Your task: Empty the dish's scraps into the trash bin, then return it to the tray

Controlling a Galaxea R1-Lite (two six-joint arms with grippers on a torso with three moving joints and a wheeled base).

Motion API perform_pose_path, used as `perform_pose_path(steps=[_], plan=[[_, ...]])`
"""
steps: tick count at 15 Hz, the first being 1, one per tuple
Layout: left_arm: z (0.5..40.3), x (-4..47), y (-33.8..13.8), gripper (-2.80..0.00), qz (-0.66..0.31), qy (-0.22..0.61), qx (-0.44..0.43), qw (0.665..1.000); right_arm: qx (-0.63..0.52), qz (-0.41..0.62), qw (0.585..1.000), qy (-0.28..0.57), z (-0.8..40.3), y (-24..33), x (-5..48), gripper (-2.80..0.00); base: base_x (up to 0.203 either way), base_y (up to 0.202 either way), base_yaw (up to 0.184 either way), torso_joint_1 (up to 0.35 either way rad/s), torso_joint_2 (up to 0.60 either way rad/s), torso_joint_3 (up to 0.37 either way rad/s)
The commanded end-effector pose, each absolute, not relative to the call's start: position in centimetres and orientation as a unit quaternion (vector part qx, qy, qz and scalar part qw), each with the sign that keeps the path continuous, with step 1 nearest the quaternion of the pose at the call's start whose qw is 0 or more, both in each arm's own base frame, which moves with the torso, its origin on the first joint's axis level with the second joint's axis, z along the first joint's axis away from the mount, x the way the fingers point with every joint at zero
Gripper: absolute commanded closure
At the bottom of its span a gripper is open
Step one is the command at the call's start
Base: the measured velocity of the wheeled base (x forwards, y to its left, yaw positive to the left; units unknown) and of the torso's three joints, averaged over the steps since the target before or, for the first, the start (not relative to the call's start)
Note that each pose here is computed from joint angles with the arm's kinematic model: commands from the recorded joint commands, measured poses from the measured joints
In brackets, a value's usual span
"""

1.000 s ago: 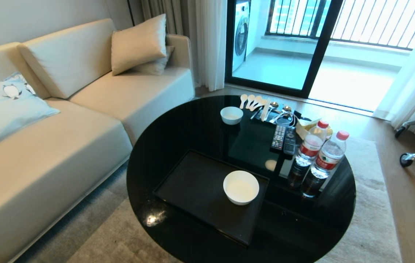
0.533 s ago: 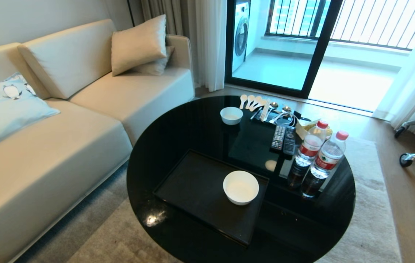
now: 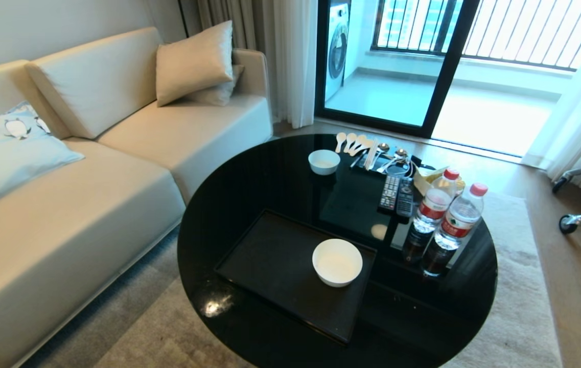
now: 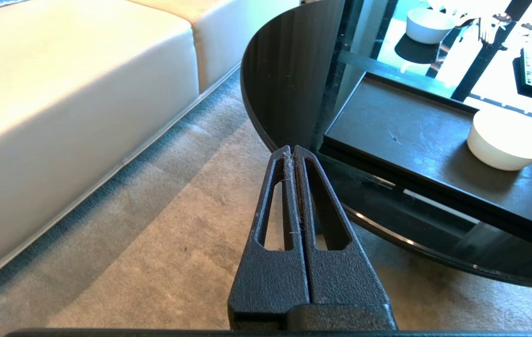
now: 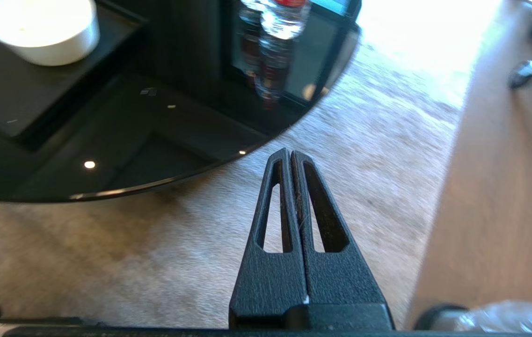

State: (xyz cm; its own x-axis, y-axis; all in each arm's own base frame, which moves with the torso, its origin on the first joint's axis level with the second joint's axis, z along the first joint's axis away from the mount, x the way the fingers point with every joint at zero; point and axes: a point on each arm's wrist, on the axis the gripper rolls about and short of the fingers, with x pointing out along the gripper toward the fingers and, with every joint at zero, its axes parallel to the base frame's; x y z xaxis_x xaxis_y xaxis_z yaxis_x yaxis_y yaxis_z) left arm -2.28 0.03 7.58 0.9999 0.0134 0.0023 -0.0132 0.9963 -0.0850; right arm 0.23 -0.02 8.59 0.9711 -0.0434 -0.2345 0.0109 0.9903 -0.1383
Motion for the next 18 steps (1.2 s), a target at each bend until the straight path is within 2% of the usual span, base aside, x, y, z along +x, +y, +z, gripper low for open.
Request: perform_pose_path(steps=[1, 6, 18], plan=[[7.6, -2.3, 0.0, 0.0, 0.007, -0.002, -0.043, 0.999, -0.069, 0.012, 0.995, 0.071, 7.9, 0.1, -1.1, 0.0, 0.0, 0.0, 0.0, 0.0, 0.0, 0.0], [7.6, -2.3, 0.0, 0.0, 0.007, -0.002, -0.043, 0.999, -0.068, 0.018, 0.997, 0.0, 7.5, 0.1, -2.3, 0.0, 0.0, 0.0, 0.0, 0.0, 0.0, 0.0], [7.6, -2.3, 0.0, 0.0, 0.007, -0.002, -0.043, 0.999, -0.07, 0.018, 0.997, 0.0, 7.5, 0.1, -2.3, 0.0, 0.0, 0.0, 0.0, 0.0, 0.0, 0.0]])
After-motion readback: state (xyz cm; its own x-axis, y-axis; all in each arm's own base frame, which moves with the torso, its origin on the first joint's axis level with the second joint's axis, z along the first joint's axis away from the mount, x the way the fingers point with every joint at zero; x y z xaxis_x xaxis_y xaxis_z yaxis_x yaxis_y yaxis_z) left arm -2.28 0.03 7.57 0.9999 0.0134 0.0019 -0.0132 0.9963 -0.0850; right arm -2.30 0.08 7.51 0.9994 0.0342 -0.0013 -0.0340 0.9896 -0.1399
